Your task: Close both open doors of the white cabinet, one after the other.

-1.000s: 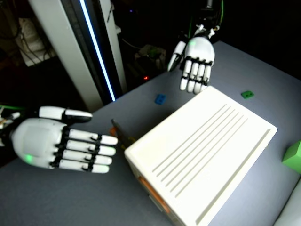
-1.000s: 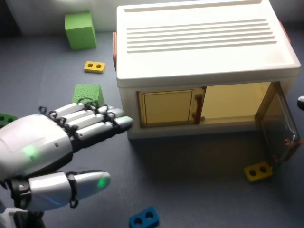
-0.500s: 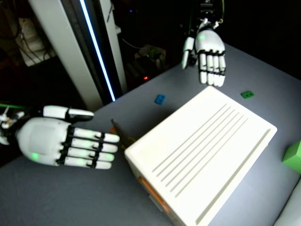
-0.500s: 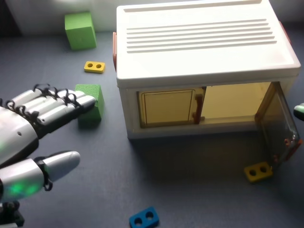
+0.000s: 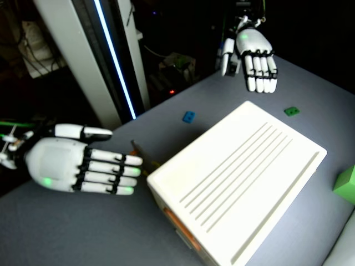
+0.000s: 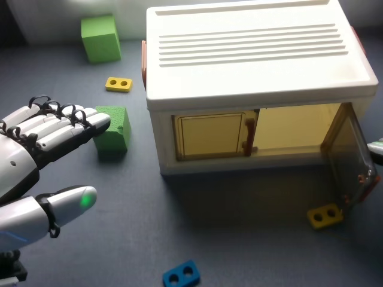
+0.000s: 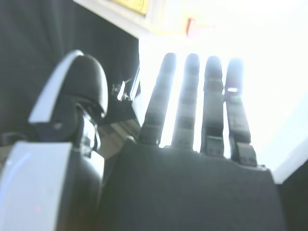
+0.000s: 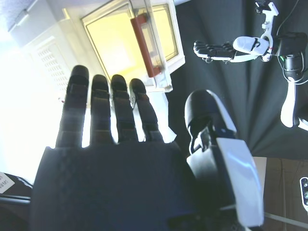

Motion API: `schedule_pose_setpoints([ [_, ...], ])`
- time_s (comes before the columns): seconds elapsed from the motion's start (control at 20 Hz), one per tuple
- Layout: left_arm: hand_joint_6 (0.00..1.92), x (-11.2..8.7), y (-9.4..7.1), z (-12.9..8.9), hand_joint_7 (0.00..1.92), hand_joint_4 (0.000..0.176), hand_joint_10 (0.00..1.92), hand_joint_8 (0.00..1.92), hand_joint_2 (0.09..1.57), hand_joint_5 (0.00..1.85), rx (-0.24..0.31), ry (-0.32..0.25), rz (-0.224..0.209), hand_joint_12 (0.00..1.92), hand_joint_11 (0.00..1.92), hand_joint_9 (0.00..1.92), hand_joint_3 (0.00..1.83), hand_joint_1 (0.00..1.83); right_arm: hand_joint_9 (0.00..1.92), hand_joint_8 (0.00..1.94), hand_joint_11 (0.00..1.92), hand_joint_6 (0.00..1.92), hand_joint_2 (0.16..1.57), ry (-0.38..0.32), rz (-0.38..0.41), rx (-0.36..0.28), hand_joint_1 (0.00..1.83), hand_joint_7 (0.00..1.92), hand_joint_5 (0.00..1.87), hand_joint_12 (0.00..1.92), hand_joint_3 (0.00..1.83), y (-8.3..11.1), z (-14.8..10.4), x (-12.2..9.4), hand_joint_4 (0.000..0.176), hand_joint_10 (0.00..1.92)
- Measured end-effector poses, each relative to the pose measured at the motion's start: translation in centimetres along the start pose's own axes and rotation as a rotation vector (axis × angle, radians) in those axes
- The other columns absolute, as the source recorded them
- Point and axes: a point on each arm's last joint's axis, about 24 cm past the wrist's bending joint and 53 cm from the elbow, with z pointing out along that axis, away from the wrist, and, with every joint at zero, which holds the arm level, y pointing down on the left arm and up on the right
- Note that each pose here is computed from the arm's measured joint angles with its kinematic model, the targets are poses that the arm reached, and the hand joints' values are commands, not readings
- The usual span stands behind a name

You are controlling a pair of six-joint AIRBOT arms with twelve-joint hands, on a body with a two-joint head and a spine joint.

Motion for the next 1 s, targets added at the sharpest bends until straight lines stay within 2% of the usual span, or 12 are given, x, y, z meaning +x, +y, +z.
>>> schedule_pose_setpoints([
  [0.05,0.0,0.0,0.0,0.0,0.18,0.0,0.0,0.0,1.43,0.16,0.001,0.0,0.0,0.62,0.0,0.19,0.0,0.0,0.02,0.0,0.09,0.0,1.45,0.001,0.0,-0.009,0.0,0.05,0.06,0.0,0.01,0.2,0.1,0.0,0.002,0.0],
  [0.1,0.0,0.0,0.0,0.0,0.17,0.0,0.0,0.0,1.43,0.15,0.002,0.0,0.0,0.59,0.0,0.17,0.0,0.0,0.03,0.0,0.09,0.0,1.45,0.006,-0.001,-0.015,0.0,0.06,0.06,0.0,0.01,0.4,0.2,0.1,0.011,0.0],
  [0.15,0.0,0.0,0.0,0.0,0.17,0.0,0.0,0.0,1.43,0.14,0.0,0.0,0.0,0.57,0.0,0.17,0.0,0.0,0.02,0.0,0.08,0.0,1.45,0.007,0.001,-0.019,0.0,0.05,0.06,0.0,0.01,0.5,0.3,0.2,0.011,0.0],
  [0.25,0.0,-0.1,0.0,0.0,0.19,0.0,0.01,0.0,1.43,0.15,0.0,-0.002,0.0,0.62,0.0,0.2,0.0,0.0,0.01,0.0,0.08,0.0,1.45,0.008,0.005,-0.034,0.0,0.01,0.04,0.0,0.01,0.8,0.6,0.4,0.012,0.0],
  [0.35,0.0,0.0,0.0,0.0,0.18,0.0,0.0,0.0,1.43,0.15,0.001,0.0,0.0,0.63,0.0,0.19,0.0,0.0,0.02,0.0,0.1,0.01,1.46,0.018,0.007,-0.049,0.0,0.02,0.06,0.01,0.01,1.2,0.9,0.8,0.0,0.0],
  [0.45,0.0,0.0,0.0,0.0,0.18,0.0,0.0,0.0,1.43,0.15,0.0,0.0,-0.001,0.66,0.0,0.19,0.0,0.0,0.02,0.0,0.1,0.01,1.46,0.03,0.01,-0.052,0.0,0.02,0.06,0.01,0.01,1.2,1.1,1.2,0.0,0.0],
  [0.55,0.0,0.0,0.0,0.0,0.18,0.0,0.0,0.0,1.43,0.15,0.0,0.0,-0.001,0.6,0.0,0.19,0.0,0.0,0.01,0.0,0.09,0.0,1.46,0.036,0.009,-0.061,0.0,0.02,0.05,0.0,0.01,1.3,1.4,1.4,0.0,0.0],
  [0.6,0.0,0.0,0.0,0.0,0.18,0.0,0.0,0.0,1.43,0.15,0.001,-0.001,0.0,0.65,0.0,0.2,0.0,0.0,0.01,0.0,0.09,0.0,1.47,0.041,0.01,-0.069,0.0,0.02,0.06,0.0,0.01,1.5,1.6,1.6,0.0,0.0],
  [0.7,0.0,0.0,0.0,0.0,0.16,0.0,0.0,0.0,1.43,0.13,0.001,0.0,-0.001,0.57,0.0,0.18,0.0,0.0,0.03,0.01,0.1,0.0,1.48,0.056,0.007,-0.086,0.0,0.04,0.06,0.0,0.01,1.9,2.1,2.1,0.0,0.01],
  [0.8,0.0,0.0,0.0,0.0,0.17,0.0,0.0,0.0,1.43,0.14,0.0,0.0,-0.001,0.59,0.0,0.18,0.0,0.0,0.03,0.01,0.08,0.01,1.48,0.073,0.005,-0.099,0.0,0.04,0.07,0.0,0.01,2.1,2.5,2.6,0.0,0.01],
  [1.0,0.0,0.0,0.0,0.0,0.16,0.0,0.0,0.0,1.44,0.14,0.001,0.0,-0.001,0.58,0.0,0.17,0.0,0.0,0.04,0.01,0.09,0.01,1.49,0.073,-0.001,-0.117,0.0,0.05,0.08,0.0,0.01,2.3,3.4,2.6,0.0,0.01],
])
